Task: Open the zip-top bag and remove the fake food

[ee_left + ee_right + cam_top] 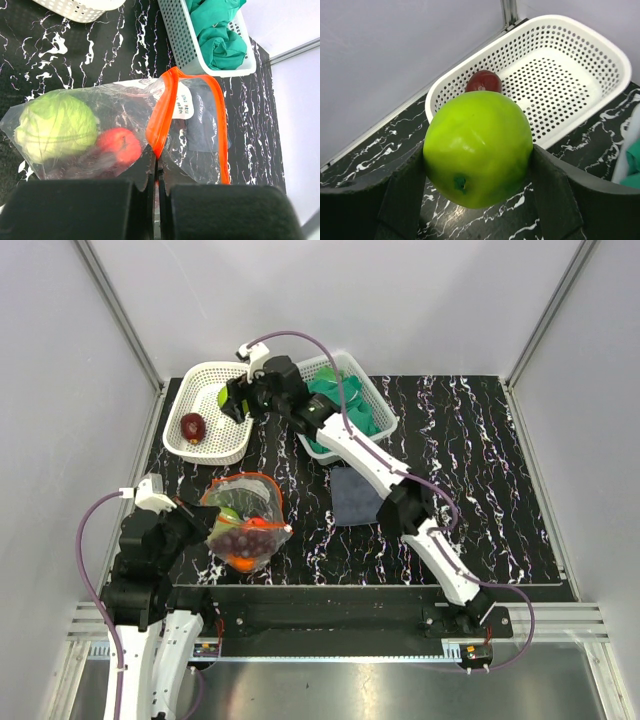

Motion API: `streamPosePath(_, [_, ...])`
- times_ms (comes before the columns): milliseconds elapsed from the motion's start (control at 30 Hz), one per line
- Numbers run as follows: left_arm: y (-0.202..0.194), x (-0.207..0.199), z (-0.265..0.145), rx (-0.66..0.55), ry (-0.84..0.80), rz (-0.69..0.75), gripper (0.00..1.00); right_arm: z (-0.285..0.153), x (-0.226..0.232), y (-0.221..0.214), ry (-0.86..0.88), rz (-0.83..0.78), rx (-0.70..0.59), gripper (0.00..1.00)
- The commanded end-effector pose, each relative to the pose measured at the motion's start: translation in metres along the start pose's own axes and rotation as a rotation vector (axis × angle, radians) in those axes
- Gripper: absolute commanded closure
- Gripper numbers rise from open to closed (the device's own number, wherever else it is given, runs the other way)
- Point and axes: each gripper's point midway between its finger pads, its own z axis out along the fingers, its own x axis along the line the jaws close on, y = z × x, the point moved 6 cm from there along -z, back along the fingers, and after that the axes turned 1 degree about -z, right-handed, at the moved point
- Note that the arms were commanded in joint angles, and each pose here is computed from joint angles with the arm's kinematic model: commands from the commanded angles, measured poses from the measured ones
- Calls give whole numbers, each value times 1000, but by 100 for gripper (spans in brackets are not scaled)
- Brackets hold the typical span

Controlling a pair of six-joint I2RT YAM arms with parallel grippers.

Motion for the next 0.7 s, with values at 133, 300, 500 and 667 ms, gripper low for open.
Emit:
streamPosePath(133, [7, -3, -3, -36, -15, 38, 100, 42, 9, -27, 158, -30, -86, 40])
streamPosePath(300, [6, -4, -3, -28, -26, 46, 100, 69, 5, -71, 191, 4, -54, 39])
streamPosePath(500, [7, -7, -5, -30, -44, 60, 100, 80, 12, -99, 200, 20, -14, 30])
streamPosePath(667, [7, -7, -4, -31, -47, 60, 100, 80, 15, -103, 193, 26, -1, 15])
